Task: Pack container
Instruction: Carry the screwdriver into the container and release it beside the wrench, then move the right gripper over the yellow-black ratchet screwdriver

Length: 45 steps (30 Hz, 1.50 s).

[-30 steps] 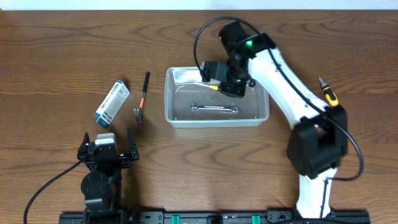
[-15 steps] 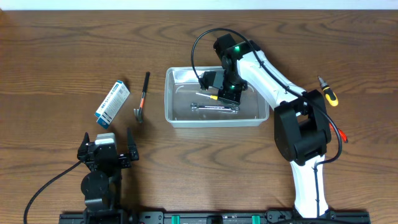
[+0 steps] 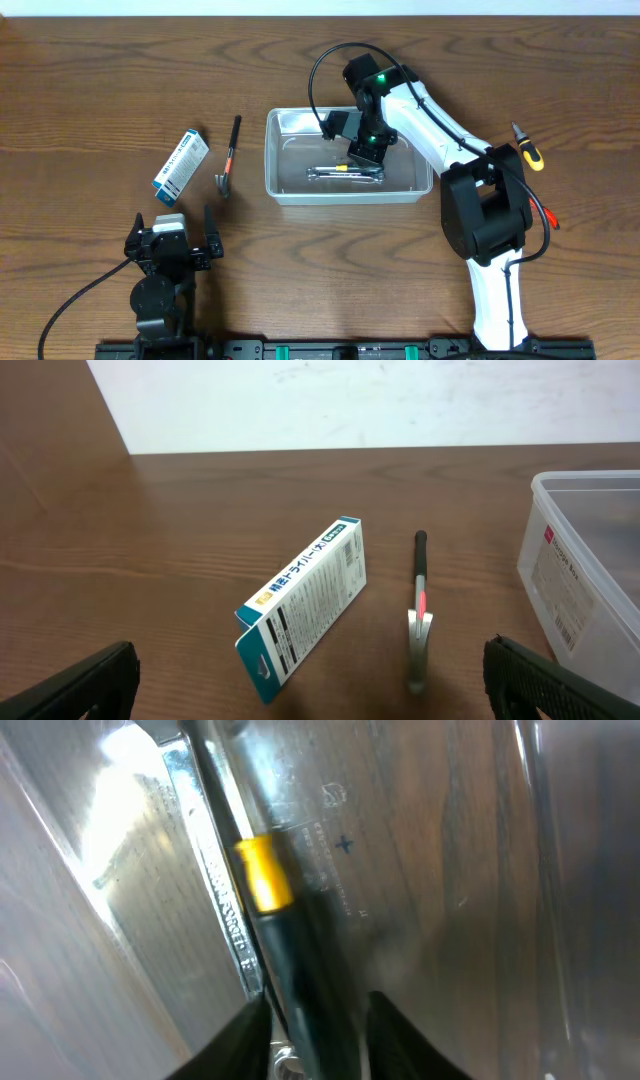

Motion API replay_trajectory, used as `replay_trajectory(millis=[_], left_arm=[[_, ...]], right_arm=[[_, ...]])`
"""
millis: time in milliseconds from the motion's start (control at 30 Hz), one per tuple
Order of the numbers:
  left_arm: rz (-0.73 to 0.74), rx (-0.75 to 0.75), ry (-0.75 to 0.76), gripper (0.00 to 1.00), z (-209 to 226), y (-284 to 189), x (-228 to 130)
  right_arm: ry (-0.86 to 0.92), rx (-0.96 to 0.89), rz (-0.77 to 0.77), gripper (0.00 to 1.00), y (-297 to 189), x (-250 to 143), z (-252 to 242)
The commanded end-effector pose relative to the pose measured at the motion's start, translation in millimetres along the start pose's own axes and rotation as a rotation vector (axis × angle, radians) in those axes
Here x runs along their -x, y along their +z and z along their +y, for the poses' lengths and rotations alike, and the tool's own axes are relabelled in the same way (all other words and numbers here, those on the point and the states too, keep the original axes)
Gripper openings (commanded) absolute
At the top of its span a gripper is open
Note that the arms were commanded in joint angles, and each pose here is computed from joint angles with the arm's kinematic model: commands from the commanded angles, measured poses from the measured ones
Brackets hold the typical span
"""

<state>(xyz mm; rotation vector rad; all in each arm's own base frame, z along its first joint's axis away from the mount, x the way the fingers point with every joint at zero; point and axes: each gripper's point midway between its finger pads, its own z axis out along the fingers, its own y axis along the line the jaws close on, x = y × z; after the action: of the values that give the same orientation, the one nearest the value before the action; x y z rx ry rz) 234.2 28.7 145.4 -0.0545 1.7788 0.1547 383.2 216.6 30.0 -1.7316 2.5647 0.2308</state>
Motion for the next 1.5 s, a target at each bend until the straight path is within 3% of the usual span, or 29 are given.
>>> replay_trajectory(millis=[0, 233, 400, 600, 800, 1000, 1233, 1467], left_arm=[[0.029, -0.009, 0.012, 0.98, -3, 3, -13], [0.029, -0.009, 0.012, 0.98, -3, 3, -13], [0.029, -0.009, 0.012, 0.98, -3, 3, -13], [0.029, -0.009, 0.012, 0.98, -3, 3, -13], [0.029, -0.009, 0.012, 0.98, -3, 3, -13], [0.029, -0.009, 0.012, 0.98, -3, 3, -13], [0.029, -0.009, 0.012, 0.98, -3, 3, -13], [0.029, -0.009, 0.012, 0.98, -3, 3, -13]], right_arm=[[0.076, -0.001, -0.057, 0.27, -16, 13, 3], [0.312, -0.208, -0.213, 0.37, -119, 25, -18], [0.548, -0.490, -0.256, 0.50, -216, -34, -49], [0.777, -0.565, -0.223, 0.60, -266, -138, -69], [0.943, -0.517, -0.091, 0.59, -252, -232, -87], [1.039, -0.467, -0.084, 0.57, -223, -286, -112], [1.080, -0.390, -0.087, 0.56, -175, -318, -133], [1.009, -0.270, -0.038, 0.55, -122, -317, -142]])
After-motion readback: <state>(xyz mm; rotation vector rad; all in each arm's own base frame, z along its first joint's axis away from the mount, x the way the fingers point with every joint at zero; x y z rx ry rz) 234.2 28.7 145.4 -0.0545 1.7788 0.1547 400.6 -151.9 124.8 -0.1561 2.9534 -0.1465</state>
